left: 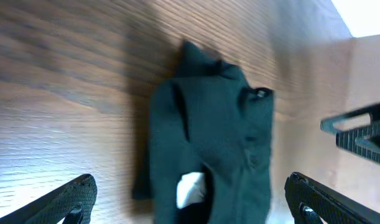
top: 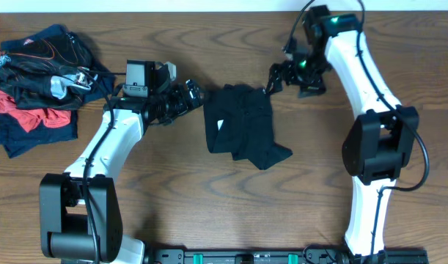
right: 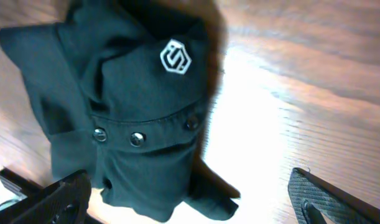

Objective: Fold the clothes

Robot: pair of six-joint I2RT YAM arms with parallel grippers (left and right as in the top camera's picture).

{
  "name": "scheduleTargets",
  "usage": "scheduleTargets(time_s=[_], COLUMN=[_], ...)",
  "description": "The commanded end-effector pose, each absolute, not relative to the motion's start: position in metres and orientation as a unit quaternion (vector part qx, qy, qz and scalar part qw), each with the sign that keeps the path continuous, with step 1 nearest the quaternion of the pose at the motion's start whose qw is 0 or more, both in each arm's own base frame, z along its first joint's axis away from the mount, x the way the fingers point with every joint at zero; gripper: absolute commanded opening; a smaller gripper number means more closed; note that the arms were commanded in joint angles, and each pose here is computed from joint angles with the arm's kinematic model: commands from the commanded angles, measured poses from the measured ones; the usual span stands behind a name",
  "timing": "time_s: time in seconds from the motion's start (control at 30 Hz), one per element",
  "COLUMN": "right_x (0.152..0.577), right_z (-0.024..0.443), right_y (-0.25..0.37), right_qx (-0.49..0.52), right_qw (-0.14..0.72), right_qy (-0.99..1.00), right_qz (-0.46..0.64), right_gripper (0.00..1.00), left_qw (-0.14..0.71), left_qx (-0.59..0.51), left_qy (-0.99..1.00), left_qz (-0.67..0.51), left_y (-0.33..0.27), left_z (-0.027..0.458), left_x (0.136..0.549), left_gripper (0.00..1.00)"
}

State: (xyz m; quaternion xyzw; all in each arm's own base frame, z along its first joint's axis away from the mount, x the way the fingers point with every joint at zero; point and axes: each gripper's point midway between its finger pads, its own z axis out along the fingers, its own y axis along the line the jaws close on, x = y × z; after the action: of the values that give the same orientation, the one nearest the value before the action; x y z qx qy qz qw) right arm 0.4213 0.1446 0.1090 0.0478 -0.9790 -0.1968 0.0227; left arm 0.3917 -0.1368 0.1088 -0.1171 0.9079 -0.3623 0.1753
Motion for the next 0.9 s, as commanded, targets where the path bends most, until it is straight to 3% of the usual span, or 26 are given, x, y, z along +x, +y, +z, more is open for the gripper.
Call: scheduleTargets(time_s=[0.0,0.3,0.6,0.87], right_x=[0.426,0.42,0.425,0.418], right_z=[0.136,0.192,0.255,0.266], right_y=[0.144,0.136,0.138,0.15], right_qx=[0.071,0.081,0.096,0.113], right_qw=[-0.009,-0.039,-0.124,-0.135], right_qy=[-0.978,-0.981,-0.971,-0.967], right_qz=[-0.195,-0.173,-0.181,-0.184], right_gripper=[0.99,0.99,0.99,0.99], left_qw=[0.143,0.048,0.019,0.001], left_qx=[-0.117,-0.144,-0.134,-0.116], left_qy=[0.9,0.902,0.884,0.857], left_qz=[-0.396,-0.405,-0.447,-0.502], left_y=[-0.148,-0.156,-0.169,-0.185], left_z=[0.105,0.031,0.018,0.017], left_x=[0.389,0.382,0.379,0.378], left_gripper=[0.98,0.98,0.98,0.98])
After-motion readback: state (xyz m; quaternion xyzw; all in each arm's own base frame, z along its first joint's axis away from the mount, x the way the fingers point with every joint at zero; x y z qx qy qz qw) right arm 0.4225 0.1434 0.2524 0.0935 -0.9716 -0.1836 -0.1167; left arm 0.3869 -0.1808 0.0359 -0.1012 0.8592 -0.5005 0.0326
